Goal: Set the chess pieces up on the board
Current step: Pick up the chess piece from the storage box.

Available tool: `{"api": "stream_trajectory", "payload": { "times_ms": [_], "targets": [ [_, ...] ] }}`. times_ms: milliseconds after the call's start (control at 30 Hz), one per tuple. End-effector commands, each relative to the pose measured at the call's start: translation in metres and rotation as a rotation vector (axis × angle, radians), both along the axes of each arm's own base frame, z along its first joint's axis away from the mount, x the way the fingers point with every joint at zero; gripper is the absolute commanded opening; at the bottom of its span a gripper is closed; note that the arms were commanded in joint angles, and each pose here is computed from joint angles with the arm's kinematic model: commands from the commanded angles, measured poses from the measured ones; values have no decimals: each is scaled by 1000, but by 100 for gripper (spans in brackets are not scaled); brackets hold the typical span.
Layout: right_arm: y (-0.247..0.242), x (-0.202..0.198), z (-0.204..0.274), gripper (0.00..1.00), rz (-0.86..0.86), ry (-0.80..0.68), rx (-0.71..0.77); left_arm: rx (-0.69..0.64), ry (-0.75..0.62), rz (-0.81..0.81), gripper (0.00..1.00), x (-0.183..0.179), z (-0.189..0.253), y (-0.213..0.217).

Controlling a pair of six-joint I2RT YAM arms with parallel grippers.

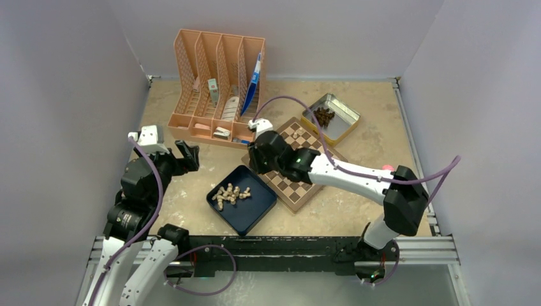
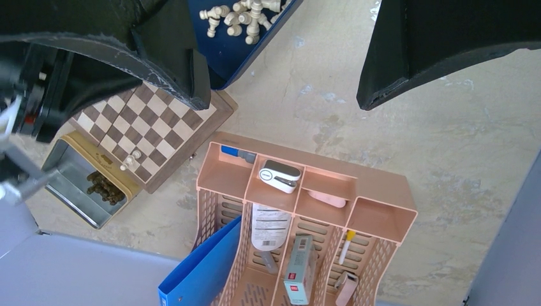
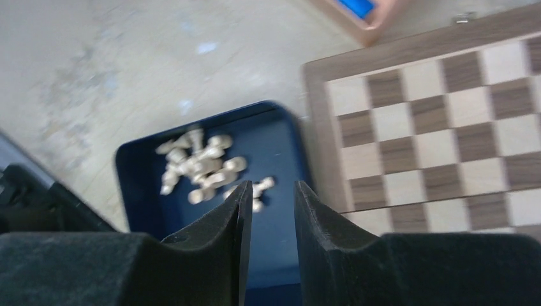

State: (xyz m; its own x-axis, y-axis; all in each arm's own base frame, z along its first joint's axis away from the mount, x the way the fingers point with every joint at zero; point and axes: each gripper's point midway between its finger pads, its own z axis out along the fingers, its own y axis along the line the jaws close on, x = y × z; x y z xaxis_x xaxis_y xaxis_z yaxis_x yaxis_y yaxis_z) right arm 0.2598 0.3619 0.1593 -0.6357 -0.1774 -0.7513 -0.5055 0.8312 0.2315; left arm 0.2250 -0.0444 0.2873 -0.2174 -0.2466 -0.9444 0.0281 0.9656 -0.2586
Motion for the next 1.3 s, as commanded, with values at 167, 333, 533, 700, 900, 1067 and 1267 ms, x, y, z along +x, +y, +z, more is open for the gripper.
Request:
{"api": "stream_trajectory", "payload": {
  "times_ms": [167,333,533,700,900,1067,1267],
  "targets": [
    [62,-47,-18,34,141,26,49,-3,-28,35,85,3,8,5],
    [78,-55,-38,36,184,45,10,-1,-36,56,85,1,9,10],
    [87,-59,-59,40,199,49,-39,0,-36,59,85,1,9,10],
    [92,-57,-66,42,202,51,-48,0,-34,58,84,2,9,10],
    [96,-55,-74,41,203,50,-65,0,-35,58,84,1,9,10],
    [97,-53,-81,41,200,54,-84,0,-34,58,84,2,9,10],
    [92,-51,-89,39,177,53,-106,-1,-35,56,84,2,9,10]
  ]
}}
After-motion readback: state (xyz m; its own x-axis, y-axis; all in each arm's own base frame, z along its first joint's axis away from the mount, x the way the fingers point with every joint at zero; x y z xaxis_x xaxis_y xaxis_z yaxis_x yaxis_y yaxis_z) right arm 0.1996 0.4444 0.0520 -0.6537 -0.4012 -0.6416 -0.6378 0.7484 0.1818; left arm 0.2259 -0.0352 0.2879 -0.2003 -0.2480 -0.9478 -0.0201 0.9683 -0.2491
